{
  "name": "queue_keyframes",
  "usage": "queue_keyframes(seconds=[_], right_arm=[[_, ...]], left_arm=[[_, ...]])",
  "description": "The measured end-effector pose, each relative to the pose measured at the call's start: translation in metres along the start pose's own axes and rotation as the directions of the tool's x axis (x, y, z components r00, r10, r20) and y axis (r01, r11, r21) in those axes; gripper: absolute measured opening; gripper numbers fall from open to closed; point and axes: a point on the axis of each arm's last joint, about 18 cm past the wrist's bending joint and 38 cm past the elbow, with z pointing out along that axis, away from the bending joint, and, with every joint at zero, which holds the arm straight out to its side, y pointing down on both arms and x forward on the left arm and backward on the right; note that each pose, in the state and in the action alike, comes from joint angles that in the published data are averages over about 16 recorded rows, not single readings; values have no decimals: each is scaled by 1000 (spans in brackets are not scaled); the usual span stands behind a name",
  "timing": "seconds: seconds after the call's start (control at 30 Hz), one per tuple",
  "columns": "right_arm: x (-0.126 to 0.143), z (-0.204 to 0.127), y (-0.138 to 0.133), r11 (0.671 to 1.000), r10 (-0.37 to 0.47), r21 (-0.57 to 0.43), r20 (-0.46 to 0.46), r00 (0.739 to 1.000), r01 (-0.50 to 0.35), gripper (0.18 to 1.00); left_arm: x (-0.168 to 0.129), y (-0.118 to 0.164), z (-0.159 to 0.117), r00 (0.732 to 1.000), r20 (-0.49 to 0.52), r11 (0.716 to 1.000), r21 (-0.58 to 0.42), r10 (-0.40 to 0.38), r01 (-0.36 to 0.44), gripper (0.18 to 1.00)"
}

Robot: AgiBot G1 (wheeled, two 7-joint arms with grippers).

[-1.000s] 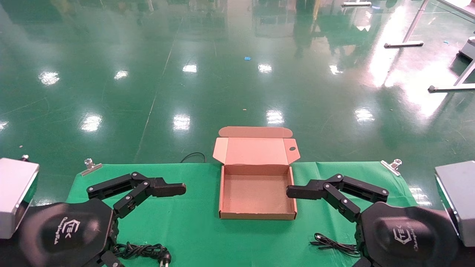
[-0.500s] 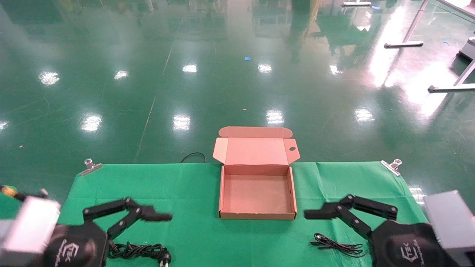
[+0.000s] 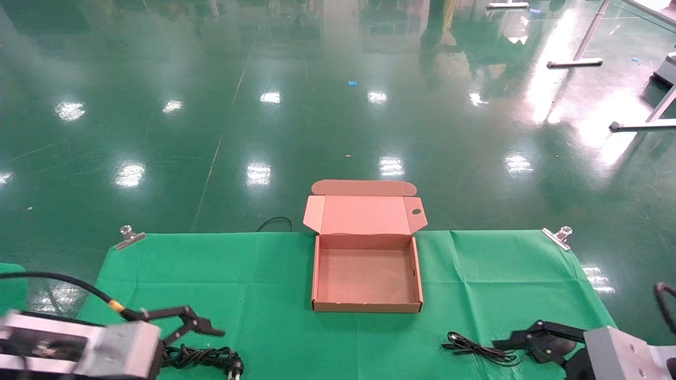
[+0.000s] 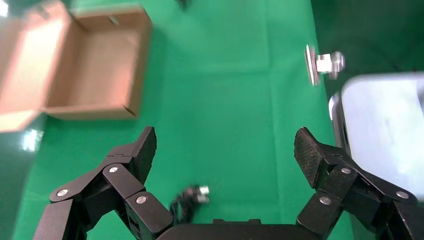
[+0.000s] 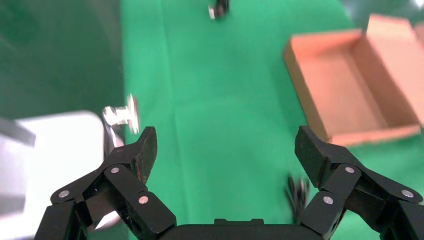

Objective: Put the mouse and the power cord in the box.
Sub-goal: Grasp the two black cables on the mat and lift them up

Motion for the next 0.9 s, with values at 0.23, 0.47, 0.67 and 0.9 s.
queue_keyframes(seconds=[0.23,0.47,0.67,0.9], right_arm=[[29,6,45,979,-43,-200,-40,998,35,1001],[60,25,81,914,-130,-393,-38,991,105,1001],[76,51,98,843,-219,-500,19,975,199,1001],[82,81,107,777,-298,-552,101,949,302,1001]], left_arm=[[-26,21,29,997,-42,989,-128,71,-76,1001],[-49,45,50,992,-65,963,-240,106,-119,1001],[-56,71,64,994,-66,945,-309,89,-105,1001],[-56,99,74,996,-61,915,-394,70,-88,1001]])
